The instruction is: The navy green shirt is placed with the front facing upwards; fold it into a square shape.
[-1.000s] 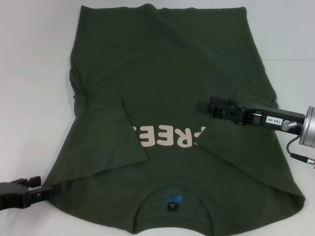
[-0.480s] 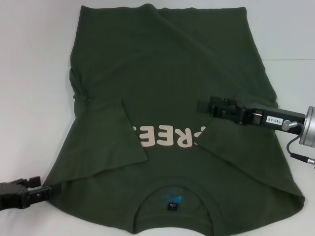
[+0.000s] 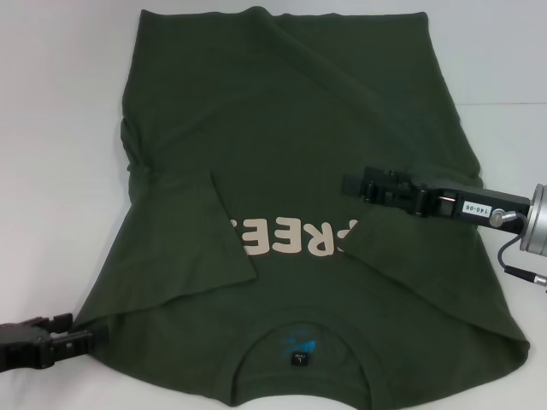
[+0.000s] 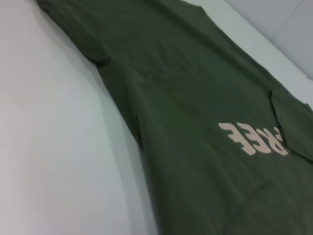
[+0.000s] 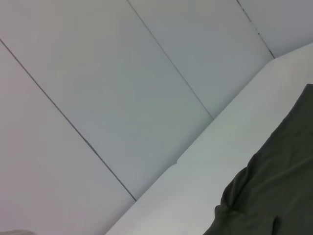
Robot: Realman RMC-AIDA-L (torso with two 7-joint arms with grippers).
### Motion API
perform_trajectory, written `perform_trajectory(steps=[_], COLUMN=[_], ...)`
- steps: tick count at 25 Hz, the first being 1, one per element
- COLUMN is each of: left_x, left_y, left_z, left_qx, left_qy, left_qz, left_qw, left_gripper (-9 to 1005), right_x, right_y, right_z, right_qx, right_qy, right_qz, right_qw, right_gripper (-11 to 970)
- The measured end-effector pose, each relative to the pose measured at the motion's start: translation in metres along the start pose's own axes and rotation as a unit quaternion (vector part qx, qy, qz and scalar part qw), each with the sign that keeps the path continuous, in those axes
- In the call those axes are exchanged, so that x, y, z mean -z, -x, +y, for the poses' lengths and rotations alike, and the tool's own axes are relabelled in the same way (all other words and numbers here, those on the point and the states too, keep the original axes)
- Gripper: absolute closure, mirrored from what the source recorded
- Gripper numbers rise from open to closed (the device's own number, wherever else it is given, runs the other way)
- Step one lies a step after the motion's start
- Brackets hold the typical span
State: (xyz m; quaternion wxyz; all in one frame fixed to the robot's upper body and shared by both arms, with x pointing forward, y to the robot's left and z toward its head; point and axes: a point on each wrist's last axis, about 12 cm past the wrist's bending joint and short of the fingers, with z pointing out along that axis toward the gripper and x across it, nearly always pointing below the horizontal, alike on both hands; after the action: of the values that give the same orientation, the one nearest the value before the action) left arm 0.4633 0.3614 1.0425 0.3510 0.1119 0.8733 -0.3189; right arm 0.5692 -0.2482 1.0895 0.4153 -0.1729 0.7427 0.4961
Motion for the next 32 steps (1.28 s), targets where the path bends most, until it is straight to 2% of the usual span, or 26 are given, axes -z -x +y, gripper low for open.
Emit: perform_trajectory(steps=[15, 32], left_x=[-0.0060, 0.0038], left_y=[0.0082, 0.0066], left_z=[-0.0081, -0.0004], left_qx=[-0.012, -0.007], left_qy=[-0.035, -0.008], left_qz=[0.007, 0.023], left_qw=[0.999, 1.000], left_gripper=[136, 136], right_x=[0.0005, 0.0003], right_y=[0.0002, -0.0004], right_z=[-0.0007, -0.0012], right_qx=[0.000, -0.002], right_qy=[-0.002, -0.004], right_qz=[0.000, -0.001], right_qw=[1.000, 1.000], right_gripper=[44, 44])
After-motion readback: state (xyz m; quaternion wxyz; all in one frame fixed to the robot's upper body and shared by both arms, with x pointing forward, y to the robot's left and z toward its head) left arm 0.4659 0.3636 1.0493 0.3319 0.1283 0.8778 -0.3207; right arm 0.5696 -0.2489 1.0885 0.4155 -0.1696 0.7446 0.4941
